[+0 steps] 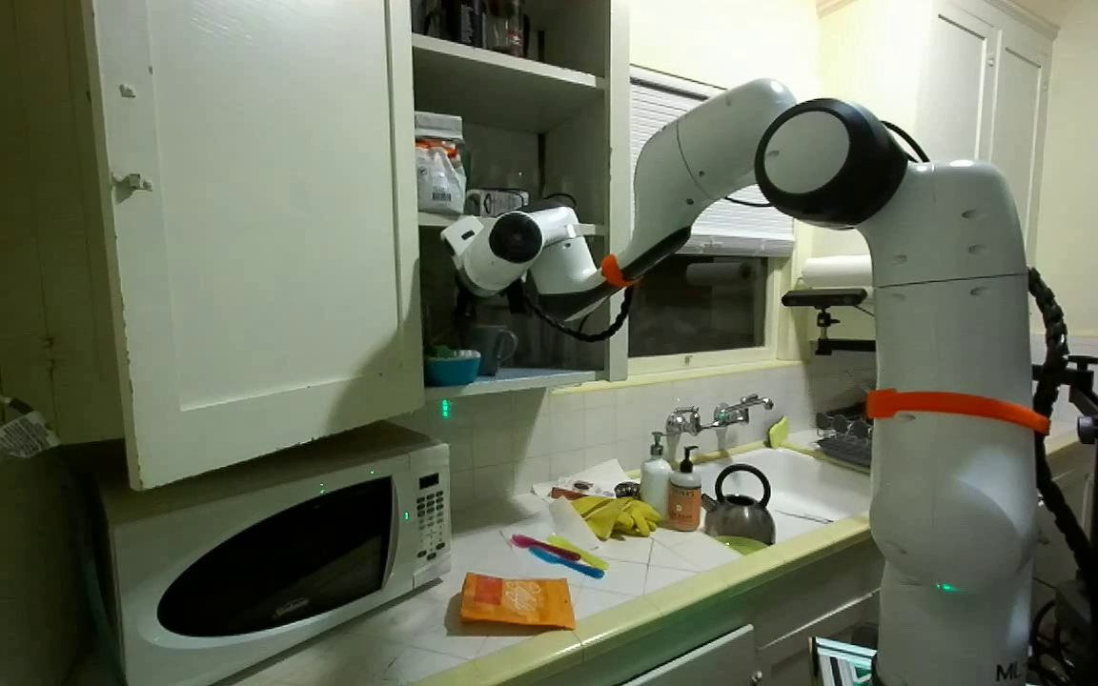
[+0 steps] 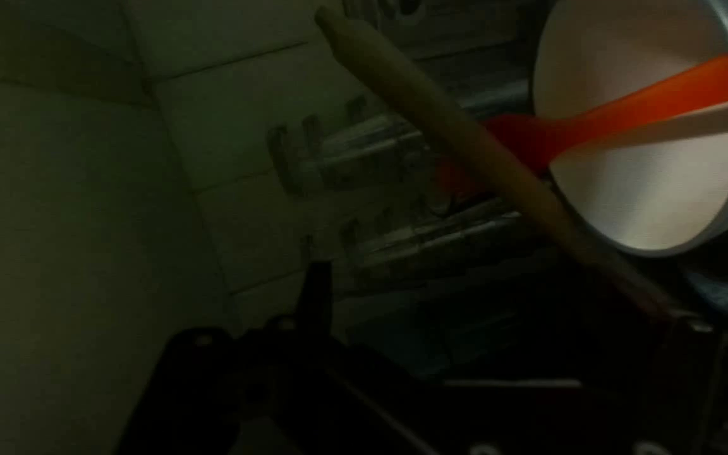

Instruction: Put the wooden spoon in the bottom compartment of the top cabinet

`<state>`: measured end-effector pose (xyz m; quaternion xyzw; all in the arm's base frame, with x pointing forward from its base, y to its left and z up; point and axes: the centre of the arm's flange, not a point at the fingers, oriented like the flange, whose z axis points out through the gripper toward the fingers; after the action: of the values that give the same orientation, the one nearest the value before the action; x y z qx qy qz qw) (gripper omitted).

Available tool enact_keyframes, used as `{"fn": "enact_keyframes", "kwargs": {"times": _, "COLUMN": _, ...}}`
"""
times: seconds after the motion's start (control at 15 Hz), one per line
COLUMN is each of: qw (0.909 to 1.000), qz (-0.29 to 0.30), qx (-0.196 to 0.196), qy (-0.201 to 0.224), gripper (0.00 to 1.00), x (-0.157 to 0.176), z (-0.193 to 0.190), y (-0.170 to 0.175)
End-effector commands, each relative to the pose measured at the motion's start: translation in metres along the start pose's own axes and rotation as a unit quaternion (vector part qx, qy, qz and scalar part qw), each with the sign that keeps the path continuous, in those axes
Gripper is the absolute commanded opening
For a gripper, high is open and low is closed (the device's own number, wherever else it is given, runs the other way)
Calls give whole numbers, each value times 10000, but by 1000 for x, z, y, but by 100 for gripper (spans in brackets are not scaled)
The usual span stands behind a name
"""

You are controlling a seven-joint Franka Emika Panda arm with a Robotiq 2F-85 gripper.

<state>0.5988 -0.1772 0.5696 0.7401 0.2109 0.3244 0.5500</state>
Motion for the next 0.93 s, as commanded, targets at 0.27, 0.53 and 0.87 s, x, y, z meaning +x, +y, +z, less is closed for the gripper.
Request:
{"fn": "enact_keyframes", "kwargs": {"times": 0.27, "qw": 9924, "qz": 1199, "qx": 262, "qy": -41, "gripper": 100, "x": -18, "z": -38, "y": 6}}
{"fn": "enact_keyframes", "kwargs": {"times": 0.53, "qw": 9837, "qz": 1767, "qx": 310, "qy": -128, "gripper": 100, "x": -38, "z": -72, "y": 7}}
{"fn": "enact_keyframes", "kwargs": {"times": 0.87, "qw": 9730, "qz": 2161, "qx": 560, "qy": -589, "gripper": 100, "x": -81, "z": -103, "y": 7}}
